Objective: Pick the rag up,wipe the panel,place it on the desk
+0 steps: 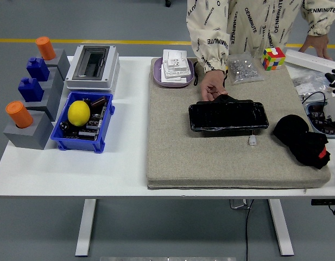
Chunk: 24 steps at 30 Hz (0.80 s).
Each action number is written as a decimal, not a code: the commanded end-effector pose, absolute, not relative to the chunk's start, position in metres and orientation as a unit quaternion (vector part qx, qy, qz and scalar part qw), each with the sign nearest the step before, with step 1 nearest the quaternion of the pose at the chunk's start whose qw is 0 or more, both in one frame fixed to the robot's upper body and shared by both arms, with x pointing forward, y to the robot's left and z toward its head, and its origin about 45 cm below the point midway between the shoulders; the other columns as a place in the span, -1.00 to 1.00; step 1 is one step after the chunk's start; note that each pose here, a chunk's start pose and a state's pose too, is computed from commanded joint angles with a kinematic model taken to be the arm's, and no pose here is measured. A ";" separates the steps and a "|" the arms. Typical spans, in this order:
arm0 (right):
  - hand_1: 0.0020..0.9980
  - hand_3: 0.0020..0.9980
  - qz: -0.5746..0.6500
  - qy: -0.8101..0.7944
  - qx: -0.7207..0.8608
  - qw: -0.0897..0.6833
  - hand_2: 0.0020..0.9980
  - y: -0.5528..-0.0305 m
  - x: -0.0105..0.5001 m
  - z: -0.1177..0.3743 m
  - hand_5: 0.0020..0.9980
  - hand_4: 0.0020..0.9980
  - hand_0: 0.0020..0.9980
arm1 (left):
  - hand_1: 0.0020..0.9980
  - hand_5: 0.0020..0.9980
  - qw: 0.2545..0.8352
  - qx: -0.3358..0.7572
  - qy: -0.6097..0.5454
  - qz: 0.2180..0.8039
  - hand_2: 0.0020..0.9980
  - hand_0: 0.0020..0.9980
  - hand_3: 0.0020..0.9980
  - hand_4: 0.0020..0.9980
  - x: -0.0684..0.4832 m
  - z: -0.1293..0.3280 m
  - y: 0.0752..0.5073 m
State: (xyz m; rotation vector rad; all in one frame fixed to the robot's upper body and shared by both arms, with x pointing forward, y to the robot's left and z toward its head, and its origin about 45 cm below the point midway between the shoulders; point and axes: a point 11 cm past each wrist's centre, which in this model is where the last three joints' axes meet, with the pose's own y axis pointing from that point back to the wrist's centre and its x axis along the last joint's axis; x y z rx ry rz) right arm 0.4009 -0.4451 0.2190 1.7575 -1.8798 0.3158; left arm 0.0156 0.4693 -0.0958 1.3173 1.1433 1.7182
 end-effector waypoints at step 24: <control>0.43 0.51 0.377 -0.417 0.593 0.576 0.59 -0.423 0.399 0.184 0.28 1.00 0.50 | 0.38 -0.07 0.340 0.505 0.440 0.661 0.46 0.29 0.13 0.19 0.016 -0.096 0.469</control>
